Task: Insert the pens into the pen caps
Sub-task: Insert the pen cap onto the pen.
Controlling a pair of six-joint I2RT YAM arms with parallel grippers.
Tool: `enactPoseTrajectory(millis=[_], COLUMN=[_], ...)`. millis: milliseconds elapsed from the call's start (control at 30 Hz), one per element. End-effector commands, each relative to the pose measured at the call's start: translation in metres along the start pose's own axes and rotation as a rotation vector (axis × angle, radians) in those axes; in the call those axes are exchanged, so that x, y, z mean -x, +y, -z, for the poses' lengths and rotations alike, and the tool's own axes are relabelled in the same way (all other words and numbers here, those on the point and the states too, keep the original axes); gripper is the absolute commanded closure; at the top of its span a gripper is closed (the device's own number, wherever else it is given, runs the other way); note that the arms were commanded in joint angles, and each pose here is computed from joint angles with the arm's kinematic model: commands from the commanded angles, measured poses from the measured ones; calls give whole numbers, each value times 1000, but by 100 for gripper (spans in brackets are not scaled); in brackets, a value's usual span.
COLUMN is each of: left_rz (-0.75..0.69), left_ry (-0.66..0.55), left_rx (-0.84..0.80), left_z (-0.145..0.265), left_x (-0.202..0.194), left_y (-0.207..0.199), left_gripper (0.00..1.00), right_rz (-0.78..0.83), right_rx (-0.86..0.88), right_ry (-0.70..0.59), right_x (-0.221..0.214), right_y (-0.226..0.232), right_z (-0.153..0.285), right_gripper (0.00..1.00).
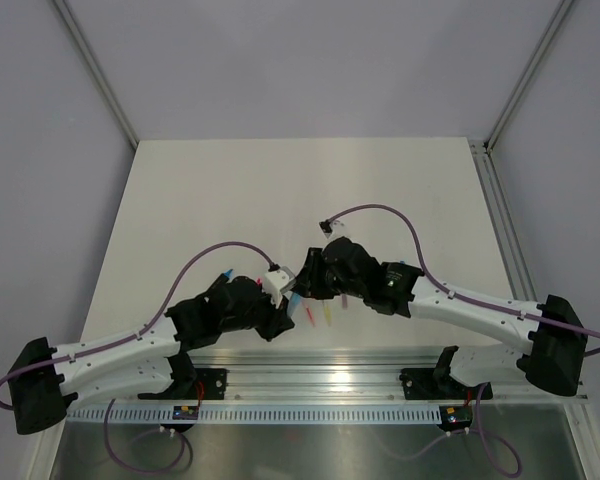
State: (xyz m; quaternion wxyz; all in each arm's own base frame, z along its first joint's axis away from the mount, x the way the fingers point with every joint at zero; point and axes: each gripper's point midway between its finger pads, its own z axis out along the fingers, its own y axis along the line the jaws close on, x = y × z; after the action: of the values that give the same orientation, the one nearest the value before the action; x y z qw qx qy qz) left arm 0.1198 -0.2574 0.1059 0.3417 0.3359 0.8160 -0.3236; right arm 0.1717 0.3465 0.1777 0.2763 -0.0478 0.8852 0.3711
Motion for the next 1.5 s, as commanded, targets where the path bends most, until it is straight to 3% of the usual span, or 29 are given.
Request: enactPoseTrajectory(millis=[0, 267, 467, 633, 767, 900, 1100, 1300, 1333, 1400, 1433, 1467], left_rz=[-80, -91, -56, 9, 80, 132, 170, 182, 181, 182, 178, 174], left_ry=[-714, -766, -710, -667, -645, -633, -629, -585, -577, -568, -567, -568], left_rx=[-155, -178, -214, -242, -300, -315, -304, -314, -313, -296, -289, -282], left_z=[72, 86, 69, 57, 48, 44, 38, 27, 26, 25, 25, 26], left_x=[211, 234, 214, 186, 170, 166, 167, 160, 159, 155, 151, 149], left_y=[-60, -70, -70, -66, -69, -70, -67, -68, -68, -65, -63, -61], left_gripper=[100, 100, 100, 100, 100, 100, 100, 100, 99, 84, 62, 51], right_rz=[3, -4, 9, 5, 27, 46, 69, 107, 113, 116, 114, 108], right_rx=[-27, -10, -55, -50, -44, -49, -87, -144, -149, -164, -172, -159], right_ry=[242, 241, 61, -129, -219, -222, -266, -321, -325, -317, -312, -300], right_x=[-84, -103, -62, -9, 21, 25, 37, 55, 59, 67, 69, 72], right_y=[-11, -5, -3, 14, 29, 34, 30, 22, 22, 13, 7, 5], right_z=[-2, -16, -18, -7, -1, -4, 3, 14, 14, 11, 9, 8], right_gripper=[100, 100, 100, 77, 71, 58, 53, 76, 81, 82, 82, 83])
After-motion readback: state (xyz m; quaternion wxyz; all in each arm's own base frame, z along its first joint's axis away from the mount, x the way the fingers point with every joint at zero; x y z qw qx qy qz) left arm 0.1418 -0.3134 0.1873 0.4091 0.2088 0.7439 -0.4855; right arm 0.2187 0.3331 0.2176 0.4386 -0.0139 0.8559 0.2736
